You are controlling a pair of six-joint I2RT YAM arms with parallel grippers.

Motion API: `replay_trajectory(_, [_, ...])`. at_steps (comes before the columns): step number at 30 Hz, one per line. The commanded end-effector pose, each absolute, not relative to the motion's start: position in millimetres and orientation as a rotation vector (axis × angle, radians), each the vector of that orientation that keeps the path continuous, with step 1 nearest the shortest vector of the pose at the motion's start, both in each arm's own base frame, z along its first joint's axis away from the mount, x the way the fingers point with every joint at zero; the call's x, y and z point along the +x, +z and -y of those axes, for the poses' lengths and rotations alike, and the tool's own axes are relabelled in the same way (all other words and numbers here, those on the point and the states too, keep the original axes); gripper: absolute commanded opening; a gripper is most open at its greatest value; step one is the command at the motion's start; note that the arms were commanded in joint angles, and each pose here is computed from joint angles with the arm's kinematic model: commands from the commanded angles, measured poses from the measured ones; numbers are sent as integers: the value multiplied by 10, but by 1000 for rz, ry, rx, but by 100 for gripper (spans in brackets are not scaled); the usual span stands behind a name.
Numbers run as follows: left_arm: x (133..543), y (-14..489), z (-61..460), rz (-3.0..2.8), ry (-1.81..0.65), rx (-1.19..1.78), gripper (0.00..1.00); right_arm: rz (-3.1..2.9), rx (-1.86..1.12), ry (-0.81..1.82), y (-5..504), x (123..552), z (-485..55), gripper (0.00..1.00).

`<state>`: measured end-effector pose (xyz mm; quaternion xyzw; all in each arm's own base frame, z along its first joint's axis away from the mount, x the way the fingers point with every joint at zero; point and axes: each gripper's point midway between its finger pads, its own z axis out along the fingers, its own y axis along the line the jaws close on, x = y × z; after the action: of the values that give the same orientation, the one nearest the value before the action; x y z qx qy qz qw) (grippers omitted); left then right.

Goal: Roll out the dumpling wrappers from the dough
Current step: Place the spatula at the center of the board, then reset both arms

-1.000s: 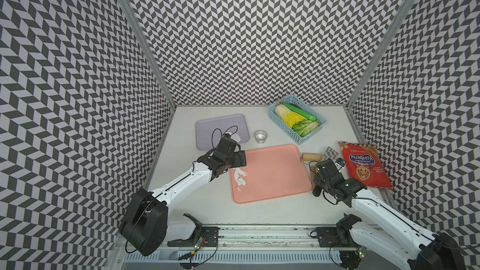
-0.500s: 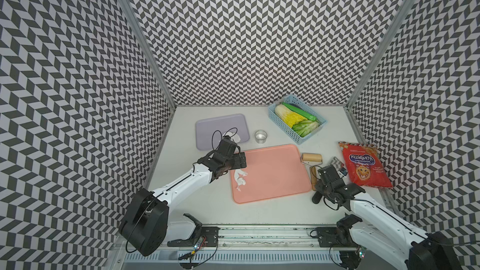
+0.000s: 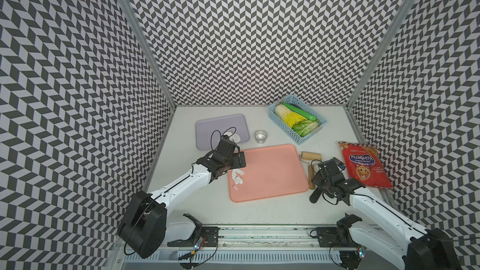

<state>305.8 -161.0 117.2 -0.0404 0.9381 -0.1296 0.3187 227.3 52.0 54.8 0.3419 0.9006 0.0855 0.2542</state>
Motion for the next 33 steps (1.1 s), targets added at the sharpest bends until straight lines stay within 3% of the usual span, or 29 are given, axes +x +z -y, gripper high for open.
replay_trajectory(1, [3185, 1499, 1482, -2391, -281, -142, 100, -2374, 833, 332, 933, 2480, -636, 75])
replay_trajectory(2, [3223, 1565, 1434, -2378, -262, -156, 100, -2346, 812, 355, 1043, 2545, -661, 95])
replay_trajectory(3, [3263, 1626, 1379, -2363, -246, -171, 100, -2319, 791, 371, 1151, 2613, -680, 99])
replay_trajectory(11, [3672, 2093, 618, -2205, -46, -353, 100, -2150, 579, 328, 1852, 3299, -813, 99])
replay_trajectory(18, [3879, 2340, 34, -1977, 252, -336, 100, -1849, 523, 14, 2249, 3675, -423, 99])
replay_trajectory(25, [3952, 1844, -554, -1899, 416, -409, 100, -1686, 594, -340, 1992, 3539, 179, 100])
replay_trajectory(33, [3981, 1554, -374, -1770, 319, -292, 99, -1668, 541, -380, 1540, 3435, 376, 100])
